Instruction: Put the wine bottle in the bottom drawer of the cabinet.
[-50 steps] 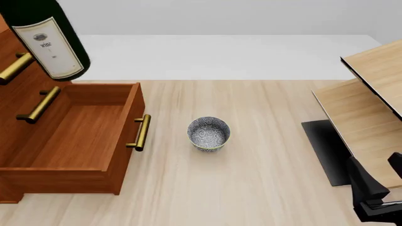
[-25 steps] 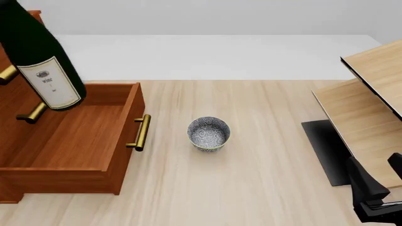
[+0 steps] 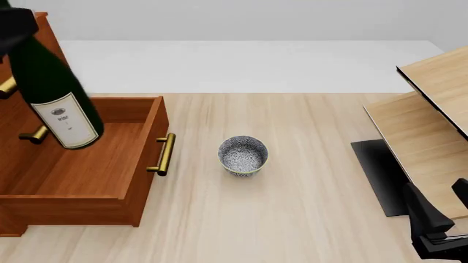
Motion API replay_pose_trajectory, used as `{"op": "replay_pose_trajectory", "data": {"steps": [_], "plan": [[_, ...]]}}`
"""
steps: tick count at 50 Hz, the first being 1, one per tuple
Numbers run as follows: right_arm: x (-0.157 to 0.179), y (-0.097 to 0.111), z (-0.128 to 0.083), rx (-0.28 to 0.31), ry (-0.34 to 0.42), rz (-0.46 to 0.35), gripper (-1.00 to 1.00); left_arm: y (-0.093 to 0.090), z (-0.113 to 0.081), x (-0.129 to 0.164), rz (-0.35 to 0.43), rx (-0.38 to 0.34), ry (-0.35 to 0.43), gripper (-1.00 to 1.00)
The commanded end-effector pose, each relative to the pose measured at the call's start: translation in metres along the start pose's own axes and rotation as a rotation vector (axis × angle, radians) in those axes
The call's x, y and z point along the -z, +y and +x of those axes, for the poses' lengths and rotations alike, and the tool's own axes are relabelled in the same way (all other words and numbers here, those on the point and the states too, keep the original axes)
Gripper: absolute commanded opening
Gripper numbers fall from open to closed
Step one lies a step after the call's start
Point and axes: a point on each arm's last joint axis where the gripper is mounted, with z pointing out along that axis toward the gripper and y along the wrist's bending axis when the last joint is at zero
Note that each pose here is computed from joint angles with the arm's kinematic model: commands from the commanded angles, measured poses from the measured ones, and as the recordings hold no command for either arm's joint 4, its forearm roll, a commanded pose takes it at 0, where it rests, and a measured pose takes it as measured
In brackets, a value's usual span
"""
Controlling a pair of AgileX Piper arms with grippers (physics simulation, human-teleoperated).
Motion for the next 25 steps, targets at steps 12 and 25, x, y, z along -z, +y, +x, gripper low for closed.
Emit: {"op": "replay_pose_trajectory", "data": {"steps": [12,25], "plan": [[0.0,0.0,0.0,0.001,0.001,0.001,1.0,0.002,0.01,0.004,-0.013,-0.01,0.003,-1.0],[0.0,0.0,0.0,0.001,0.001,0.001,1.0,0.002,0.015,0.004,-0.017,-0.005,0.01,-1.0]]}}
